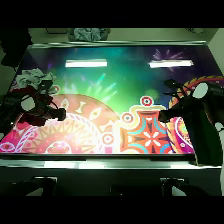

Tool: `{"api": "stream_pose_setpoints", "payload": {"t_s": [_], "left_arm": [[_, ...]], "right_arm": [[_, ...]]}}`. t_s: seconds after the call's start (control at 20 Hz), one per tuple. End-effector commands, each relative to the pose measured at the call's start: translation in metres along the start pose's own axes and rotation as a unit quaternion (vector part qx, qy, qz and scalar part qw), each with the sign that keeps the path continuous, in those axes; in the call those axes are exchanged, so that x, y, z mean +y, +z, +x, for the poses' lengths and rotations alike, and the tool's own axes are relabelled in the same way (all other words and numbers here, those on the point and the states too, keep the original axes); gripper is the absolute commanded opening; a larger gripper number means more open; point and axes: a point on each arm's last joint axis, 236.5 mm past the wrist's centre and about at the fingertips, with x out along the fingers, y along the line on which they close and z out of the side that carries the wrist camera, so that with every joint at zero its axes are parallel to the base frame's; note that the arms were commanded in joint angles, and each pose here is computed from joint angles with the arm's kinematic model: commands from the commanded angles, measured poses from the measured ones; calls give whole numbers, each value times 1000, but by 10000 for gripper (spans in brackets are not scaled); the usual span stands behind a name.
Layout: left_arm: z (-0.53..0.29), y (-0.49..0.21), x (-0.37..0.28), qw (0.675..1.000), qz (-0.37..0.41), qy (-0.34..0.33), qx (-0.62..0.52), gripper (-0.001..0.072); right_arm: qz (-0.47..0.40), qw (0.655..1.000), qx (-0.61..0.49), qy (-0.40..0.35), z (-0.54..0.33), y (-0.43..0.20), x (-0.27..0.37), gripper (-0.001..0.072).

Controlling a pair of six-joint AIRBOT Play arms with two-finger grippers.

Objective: Fold the shirts.

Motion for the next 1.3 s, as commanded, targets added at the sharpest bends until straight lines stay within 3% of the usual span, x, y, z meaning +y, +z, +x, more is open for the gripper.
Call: {"api": "stream_pose_setpoints", "payload": {"t_s": [0.0,0.85,1.05,1.1,1.15,1.25], "left_arm": [[0,0,0,1000,0,0,0,598],[0,0,0,1000,0,0,-1,598],[3,27,-7,999,-1,-12,-52,599],[3,28,-8,998,3,-12,-55,626],[1,33,-5,998,9,-8,-65,720],[-16,66,28,993,0,34,-109,720]], "right_arm": [[0,1000,1,0,0,0,0,674],[2,1000,-8,-4,0,4,-2,674],[-2,999,-34,-18,0,16,-8,674],[-6,999,-40,-20,-1,19,-10,674],[-6,999,-46,-23,-1,22,-11,674],[-6,998,-50,-26,-1,24,-12,674]]}}
